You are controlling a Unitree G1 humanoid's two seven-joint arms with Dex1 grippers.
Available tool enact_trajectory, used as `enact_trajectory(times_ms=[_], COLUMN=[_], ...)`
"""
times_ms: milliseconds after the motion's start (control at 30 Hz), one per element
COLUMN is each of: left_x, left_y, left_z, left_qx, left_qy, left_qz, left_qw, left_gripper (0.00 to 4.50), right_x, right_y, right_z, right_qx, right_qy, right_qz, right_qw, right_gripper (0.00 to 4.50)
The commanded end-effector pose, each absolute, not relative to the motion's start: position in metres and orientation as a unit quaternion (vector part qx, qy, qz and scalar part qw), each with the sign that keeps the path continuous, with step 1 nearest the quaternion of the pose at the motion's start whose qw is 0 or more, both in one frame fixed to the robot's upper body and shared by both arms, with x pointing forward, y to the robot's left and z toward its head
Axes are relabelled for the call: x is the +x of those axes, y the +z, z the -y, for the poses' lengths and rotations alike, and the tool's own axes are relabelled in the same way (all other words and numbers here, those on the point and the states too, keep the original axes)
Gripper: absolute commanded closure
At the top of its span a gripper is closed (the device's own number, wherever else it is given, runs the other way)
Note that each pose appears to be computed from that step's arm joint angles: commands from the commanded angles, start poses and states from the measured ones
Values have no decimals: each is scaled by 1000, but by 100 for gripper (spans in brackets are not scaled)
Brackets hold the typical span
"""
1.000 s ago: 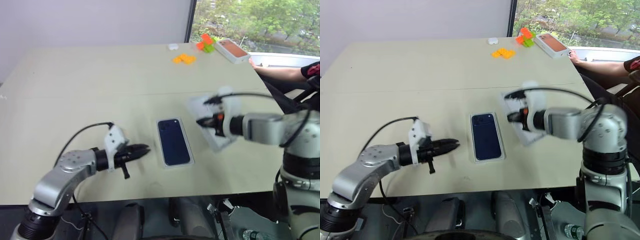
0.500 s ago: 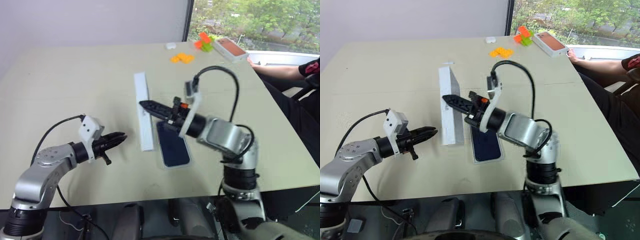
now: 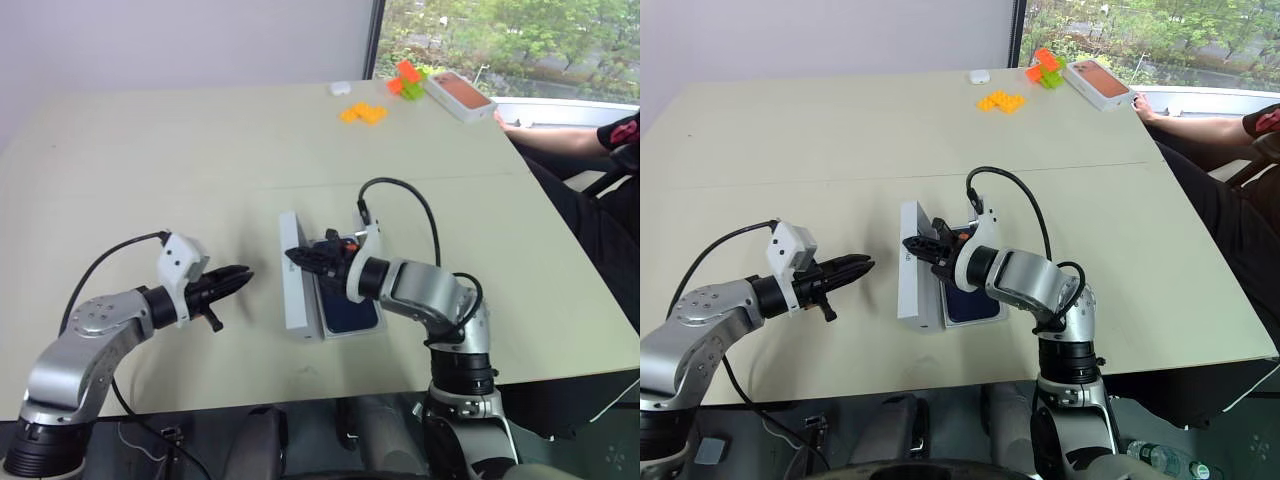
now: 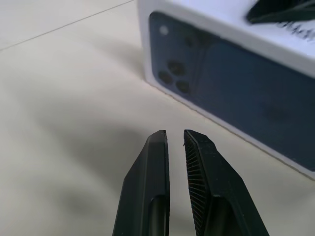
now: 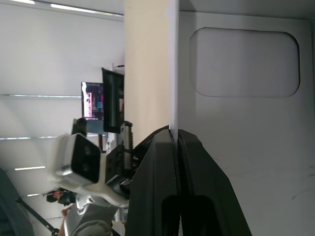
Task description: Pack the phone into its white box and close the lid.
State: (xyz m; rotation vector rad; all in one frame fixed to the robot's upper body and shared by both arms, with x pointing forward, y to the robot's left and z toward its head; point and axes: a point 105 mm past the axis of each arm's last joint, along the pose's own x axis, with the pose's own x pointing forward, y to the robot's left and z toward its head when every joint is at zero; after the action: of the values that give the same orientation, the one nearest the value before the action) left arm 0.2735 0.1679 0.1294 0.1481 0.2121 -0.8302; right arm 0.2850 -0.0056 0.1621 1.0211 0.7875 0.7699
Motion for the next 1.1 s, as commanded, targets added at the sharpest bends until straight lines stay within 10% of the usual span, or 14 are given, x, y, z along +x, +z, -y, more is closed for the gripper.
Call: enact_trajectory(times_ms=[33, 167, 1100], left_x=[271, 267, 280], left_y=[139, 139, 152], left_z=[-153, -135, -55], left_qx=[81, 70, 3], left_qy=[-425, -452, -519], left_qz=[-80, -74, -34], left_qw=[898, 886, 854], left_gripper=[389, 389, 389], right_x=[285, 294, 314], right_y=[176, 200, 199], right_z=[13, 34, 124], right_qx=[462, 429, 27], right_qy=[369, 389, 382], right_qz=[-329, -275, -165], right_qw=[736, 768, 909], right_gripper=[307, 105, 105])
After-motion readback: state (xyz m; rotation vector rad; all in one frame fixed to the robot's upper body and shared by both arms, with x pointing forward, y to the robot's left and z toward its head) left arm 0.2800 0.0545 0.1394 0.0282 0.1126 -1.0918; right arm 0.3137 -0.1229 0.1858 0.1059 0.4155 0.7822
